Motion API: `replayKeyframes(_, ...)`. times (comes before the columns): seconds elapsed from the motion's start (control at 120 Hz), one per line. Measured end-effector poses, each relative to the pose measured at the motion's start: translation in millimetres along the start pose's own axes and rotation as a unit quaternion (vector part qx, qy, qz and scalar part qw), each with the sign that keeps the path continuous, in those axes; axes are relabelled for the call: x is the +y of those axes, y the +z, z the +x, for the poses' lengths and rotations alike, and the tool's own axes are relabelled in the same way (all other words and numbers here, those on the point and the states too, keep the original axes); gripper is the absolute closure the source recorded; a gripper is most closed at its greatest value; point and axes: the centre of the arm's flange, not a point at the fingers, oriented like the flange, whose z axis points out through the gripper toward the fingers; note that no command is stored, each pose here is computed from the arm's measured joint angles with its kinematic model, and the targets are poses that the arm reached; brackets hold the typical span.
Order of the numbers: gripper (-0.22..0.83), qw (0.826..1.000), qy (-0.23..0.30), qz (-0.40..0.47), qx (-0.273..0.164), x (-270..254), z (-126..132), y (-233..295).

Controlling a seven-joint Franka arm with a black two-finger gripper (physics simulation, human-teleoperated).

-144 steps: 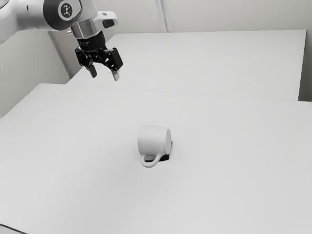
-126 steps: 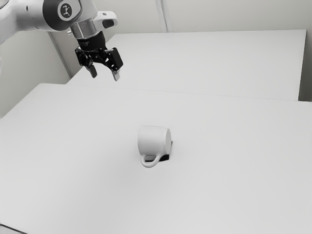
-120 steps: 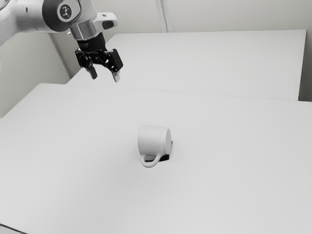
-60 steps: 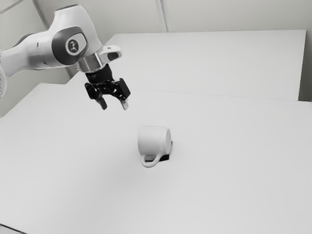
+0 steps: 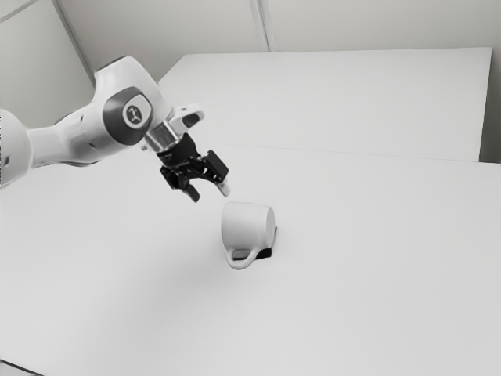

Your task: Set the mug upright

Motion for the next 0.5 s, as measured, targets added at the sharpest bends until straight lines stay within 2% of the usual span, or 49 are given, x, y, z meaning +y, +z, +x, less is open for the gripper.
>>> replayKeyframes(0.5,0.00,0.996,-0.020,-0.082,0.012,-35,6,53)
